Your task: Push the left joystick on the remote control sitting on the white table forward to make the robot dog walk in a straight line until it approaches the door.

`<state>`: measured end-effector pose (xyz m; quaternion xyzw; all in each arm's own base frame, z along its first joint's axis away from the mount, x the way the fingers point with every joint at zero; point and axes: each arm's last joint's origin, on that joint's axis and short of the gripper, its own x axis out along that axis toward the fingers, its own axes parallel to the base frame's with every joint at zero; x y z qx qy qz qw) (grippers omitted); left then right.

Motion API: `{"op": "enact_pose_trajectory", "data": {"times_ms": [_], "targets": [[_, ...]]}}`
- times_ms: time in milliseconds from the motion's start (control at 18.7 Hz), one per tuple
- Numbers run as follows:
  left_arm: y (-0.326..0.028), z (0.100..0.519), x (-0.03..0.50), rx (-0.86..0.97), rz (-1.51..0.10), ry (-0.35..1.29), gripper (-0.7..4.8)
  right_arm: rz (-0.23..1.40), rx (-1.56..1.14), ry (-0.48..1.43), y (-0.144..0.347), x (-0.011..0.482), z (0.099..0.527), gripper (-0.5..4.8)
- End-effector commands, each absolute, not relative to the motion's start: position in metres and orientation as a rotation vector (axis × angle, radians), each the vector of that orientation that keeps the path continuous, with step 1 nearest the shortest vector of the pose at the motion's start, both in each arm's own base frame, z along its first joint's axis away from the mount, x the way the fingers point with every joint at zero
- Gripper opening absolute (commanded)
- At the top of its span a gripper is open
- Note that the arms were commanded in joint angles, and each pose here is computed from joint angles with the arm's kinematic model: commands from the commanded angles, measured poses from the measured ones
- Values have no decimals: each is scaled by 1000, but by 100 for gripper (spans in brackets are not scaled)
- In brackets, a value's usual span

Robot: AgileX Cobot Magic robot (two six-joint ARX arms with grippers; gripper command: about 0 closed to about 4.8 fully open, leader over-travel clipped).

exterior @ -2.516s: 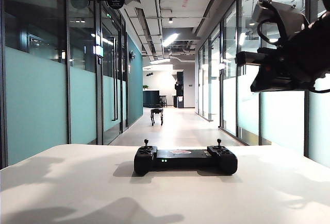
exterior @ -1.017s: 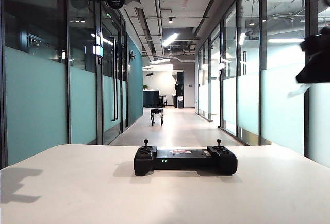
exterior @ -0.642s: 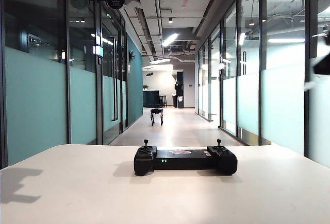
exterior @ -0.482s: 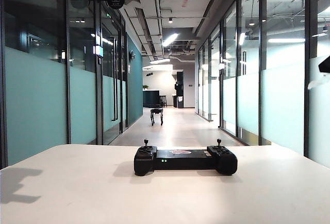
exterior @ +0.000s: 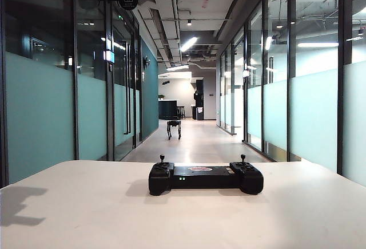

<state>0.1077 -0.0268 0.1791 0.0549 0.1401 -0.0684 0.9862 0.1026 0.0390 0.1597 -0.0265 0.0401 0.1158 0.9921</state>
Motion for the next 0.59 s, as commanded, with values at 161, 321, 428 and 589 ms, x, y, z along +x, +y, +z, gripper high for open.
{"op": "enact_pose_trajectory", "data": {"times_ms": [161,321,428,589], "targets": [[-27,181,108,104,-135,267,-5,214,-46,76,29,99,157,-6],[-27,181,108,104,-135,267,-5,177,-34,51,22,98,159,-6],[-27,181,108,104,-135,267,-5,146,-29,22,19,97,161,-6],[-27,181,108,104,-135,268,-5,112,-26,-6,16,96,164,-6]]}}
